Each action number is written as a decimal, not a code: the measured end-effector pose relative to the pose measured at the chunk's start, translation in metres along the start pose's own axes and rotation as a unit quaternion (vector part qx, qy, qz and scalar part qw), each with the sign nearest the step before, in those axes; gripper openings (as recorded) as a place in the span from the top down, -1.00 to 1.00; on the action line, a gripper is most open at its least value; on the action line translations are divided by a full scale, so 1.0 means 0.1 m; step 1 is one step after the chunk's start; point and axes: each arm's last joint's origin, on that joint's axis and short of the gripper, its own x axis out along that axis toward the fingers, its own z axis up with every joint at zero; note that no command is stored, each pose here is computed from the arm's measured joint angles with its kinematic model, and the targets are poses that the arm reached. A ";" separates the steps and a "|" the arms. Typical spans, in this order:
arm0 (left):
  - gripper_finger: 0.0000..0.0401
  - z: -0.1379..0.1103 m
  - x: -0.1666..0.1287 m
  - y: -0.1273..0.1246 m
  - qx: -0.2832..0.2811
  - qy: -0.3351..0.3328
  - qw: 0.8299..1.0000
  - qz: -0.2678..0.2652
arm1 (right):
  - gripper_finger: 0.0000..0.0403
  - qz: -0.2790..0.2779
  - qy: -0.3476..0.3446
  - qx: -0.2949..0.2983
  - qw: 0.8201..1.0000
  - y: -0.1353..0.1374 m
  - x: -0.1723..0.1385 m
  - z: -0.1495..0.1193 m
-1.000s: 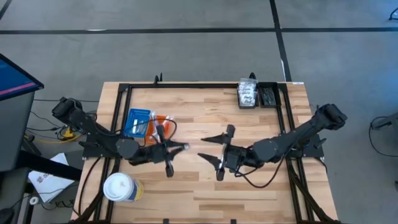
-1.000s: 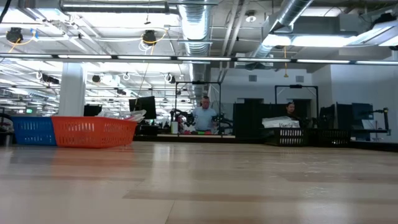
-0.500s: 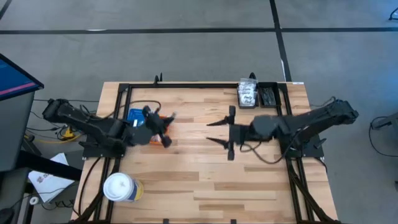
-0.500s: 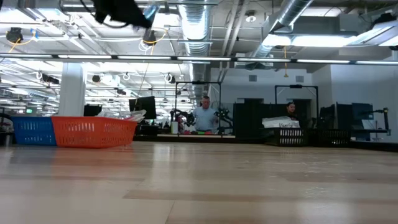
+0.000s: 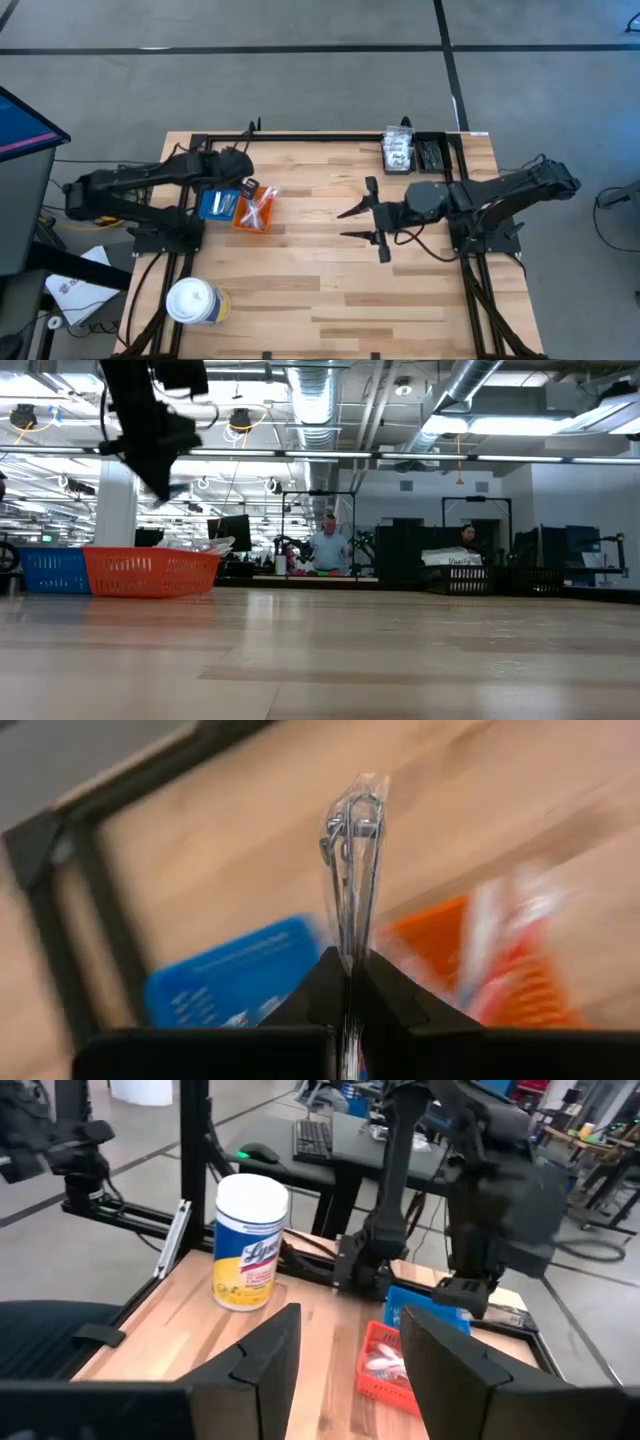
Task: Pick & Place Travel size toiletries
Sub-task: Put the silver nail cutter into the blue bin, then adjust the orange bin
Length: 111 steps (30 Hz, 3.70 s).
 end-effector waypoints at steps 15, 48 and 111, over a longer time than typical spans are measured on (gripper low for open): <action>0.97 -0.38 0.48 -0.12 0.029 0.150 0.985 0.078 | 0.15 0.011 0.000 -0.006 1.000 0.07 -0.01 0.01; 0.81 -0.10 0.03 -0.13 0.029 0.047 0.998 -0.013 | 0.11 0.011 0.001 -0.020 1.000 0.07 -0.01 0.00; 1.00 0.19 0.80 -1.00 0.417 0.102 0.896 -0.110 | 0.08 0.016 0.008 -0.022 1.000 0.09 -0.01 -0.01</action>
